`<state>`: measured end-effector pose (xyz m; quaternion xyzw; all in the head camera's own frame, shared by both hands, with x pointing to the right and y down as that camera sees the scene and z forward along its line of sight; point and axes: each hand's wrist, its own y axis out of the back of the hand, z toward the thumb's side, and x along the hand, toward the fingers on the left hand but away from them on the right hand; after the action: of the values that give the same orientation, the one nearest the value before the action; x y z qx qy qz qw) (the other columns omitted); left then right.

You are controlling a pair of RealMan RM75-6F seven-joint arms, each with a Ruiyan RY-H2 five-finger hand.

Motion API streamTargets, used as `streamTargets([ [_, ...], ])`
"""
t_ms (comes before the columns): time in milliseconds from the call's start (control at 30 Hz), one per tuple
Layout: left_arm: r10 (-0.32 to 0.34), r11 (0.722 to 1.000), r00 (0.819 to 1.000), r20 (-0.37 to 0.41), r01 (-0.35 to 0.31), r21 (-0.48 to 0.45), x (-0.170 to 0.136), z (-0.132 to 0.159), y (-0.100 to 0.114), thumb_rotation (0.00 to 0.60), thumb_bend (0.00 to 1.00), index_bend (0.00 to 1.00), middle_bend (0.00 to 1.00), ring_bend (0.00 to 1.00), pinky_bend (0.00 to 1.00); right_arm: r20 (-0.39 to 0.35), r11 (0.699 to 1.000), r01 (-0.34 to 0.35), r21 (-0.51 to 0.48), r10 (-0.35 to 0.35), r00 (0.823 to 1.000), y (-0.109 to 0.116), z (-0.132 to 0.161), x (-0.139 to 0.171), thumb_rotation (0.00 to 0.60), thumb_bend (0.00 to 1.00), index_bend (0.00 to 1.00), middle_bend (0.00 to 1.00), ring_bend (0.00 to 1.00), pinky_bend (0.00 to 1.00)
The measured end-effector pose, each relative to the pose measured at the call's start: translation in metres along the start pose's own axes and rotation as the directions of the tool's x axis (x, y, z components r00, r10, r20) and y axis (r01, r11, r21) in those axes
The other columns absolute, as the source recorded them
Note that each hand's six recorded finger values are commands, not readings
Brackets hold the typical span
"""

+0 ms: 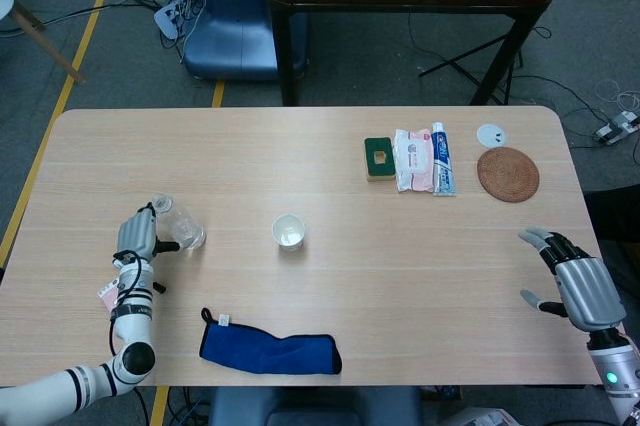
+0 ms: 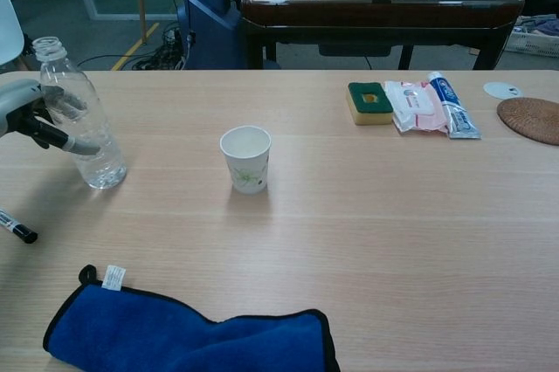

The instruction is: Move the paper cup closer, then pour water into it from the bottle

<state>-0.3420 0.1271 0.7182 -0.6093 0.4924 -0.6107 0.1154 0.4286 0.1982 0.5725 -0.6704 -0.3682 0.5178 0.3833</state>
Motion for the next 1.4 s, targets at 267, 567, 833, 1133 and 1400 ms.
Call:
streamTargets([
  [267, -0.005, 1.0, 1.0, -0.001, 0.005, -0.003, -0.003, 0.0, 0.006, 0.6, 0.06, 0.17, 0.14, 0.14, 0.32, 0.0, 1.0, -0.004, 0.003, 0.004, 1.0, -0.001, 0.0, 0.0, 0.6, 0.04, 0.2, 0.2, 0.19, 0.46],
  [567, -0.024, 1.0, 1.0, 0.007, 0.024, 0.013, -0.014, -0.002, 0.018, 0.6, 0.06, 0.12, 0.09, 0.1, 0.28, -0.004, 1.0, -0.004, 0.005, 0.004, 1.0, -0.001, 0.001, 0.0, 0.6, 0.04, 0.2, 0.2, 0.19, 0.46],
  [833, 0.025, 0.999, 0.998, 0.057, -0.028, 0.045, -0.028, -0.014, 0.039, 0.6, 0.06, 0.12, 0.09, 0.1, 0.28, -0.007, 1.0, 0.001, 0.009, -0.001, 1.0, -0.001, 0.003, 0.001, 0.6, 0.04, 0.2, 0.2, 0.19, 0.46],
  [1133, 0.101, 0.989, 0.986, 0.131, -0.113, 0.092, -0.052, -0.039, 0.066, 0.6, 0.06, 0.19, 0.09, 0.1, 0.28, -0.002, 1.0, -0.001, 0.02, 0.001, 1.0, -0.002, 0.003, 0.001, 0.6, 0.04, 0.2, 0.2, 0.19, 0.46],
  [1400, 0.141, 0.967, 0.961, 0.239, -0.185, 0.173, -0.085, -0.056, 0.076, 0.6, 0.06, 0.24, 0.09, 0.1, 0.31, 0.003, 0.999, 0.001, 0.034, -0.001, 1.0, -0.004, 0.004, 0.0, 0.6, 0.04, 0.2, 0.2, 0.19, 0.46],
])
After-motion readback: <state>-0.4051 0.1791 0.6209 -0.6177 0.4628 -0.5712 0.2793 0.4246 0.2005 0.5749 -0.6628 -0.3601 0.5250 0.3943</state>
